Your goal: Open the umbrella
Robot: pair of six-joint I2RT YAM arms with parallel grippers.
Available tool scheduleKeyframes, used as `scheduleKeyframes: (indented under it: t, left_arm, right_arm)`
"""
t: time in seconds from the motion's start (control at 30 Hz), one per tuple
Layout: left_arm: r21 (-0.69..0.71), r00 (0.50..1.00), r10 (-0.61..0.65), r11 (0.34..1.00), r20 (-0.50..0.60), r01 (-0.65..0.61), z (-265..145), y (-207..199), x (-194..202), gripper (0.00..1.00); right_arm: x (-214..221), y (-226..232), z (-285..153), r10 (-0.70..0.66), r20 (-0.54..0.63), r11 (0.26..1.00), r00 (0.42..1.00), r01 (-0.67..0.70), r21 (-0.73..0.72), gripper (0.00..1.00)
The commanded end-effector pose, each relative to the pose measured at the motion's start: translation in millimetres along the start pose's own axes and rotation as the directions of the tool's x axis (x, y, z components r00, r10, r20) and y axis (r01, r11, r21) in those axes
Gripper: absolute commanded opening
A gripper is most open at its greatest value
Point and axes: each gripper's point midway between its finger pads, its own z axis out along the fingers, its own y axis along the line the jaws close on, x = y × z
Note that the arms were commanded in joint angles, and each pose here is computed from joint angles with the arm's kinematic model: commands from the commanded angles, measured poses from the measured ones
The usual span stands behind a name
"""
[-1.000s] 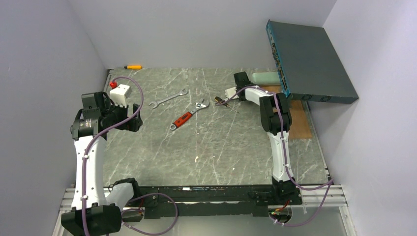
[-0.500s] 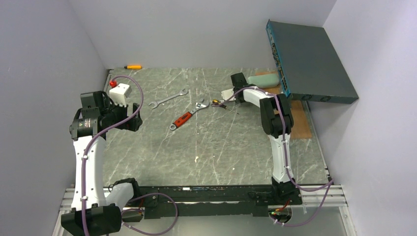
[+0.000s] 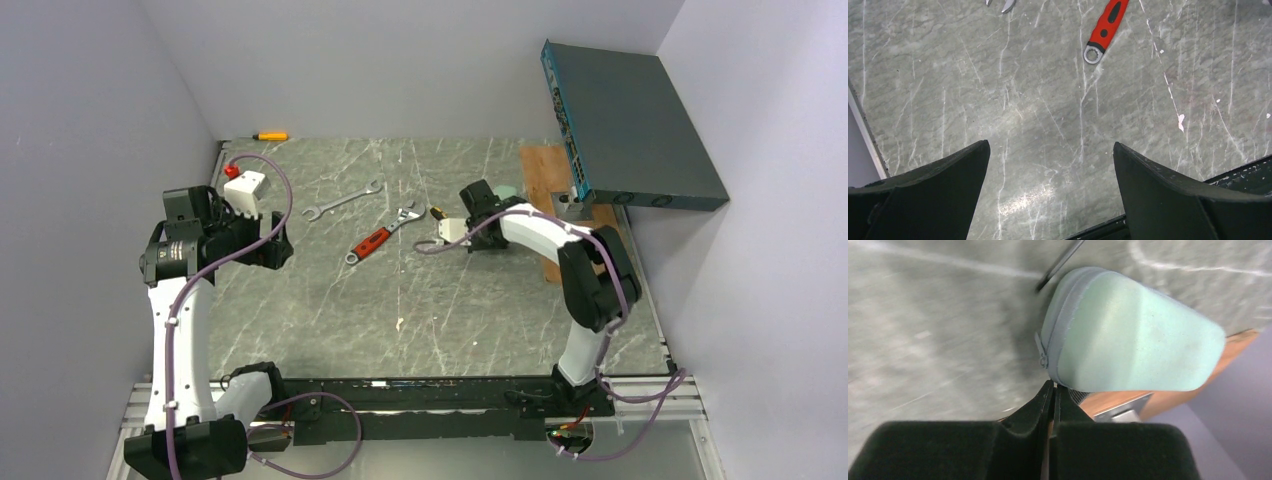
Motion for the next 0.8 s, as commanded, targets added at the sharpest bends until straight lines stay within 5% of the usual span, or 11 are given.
scheduleKeyframes:
  t: [0.0, 0.2, 0.43, 0.63, 0.77]
  left_arm:
    - [0.017, 0.998, 0.040, 0.999, 0.054, -0.041, -12.3, -7.9, -11.0, 1.00]
    - [0.041, 0.999, 0.030, 0.999, 0.040, -0.032, -10.5, -13.1, -2.1, 1.00]
    - [0.047, 0.998, -0.056, 0.997, 0.009, 0.055, -11.1, -14.1, 8.1, 1.00]
    - [0.036, 0.972, -0.218, 0.976, 0.087, 0.215, -25.0, 6.4, -8.1, 1.00]
    - [0.031, 0.953, -0.279, 0.960, 0.120, 0.277, -28.9, 17.5, -24.9, 1.00]
  right_arm:
    - [-2.7, 73.0, -42.4, 0.079, 0.052, 0.986, 0.996, -0.070, -0.150, 0.00]
    - [-59.2, 118.1, -70.2, 0.069, 0.181, 0.978, 0.981, -0.031, -0.205, 0.00]
    - [-173.0, 136.1, -86.3, 0.035, 0.313, 0.977, 0.949, 0.034, -0.211, 0.00]
    - [-273.1, 108.9, -102.6, 0.209, 0.423, 0.960, 0.882, -0.101, -0.262, 0.00]
    - [-299.9, 74.7, -126.1, 0.316, 0.461, 0.932, 0.829, -0.179, -0.316, 0.26]
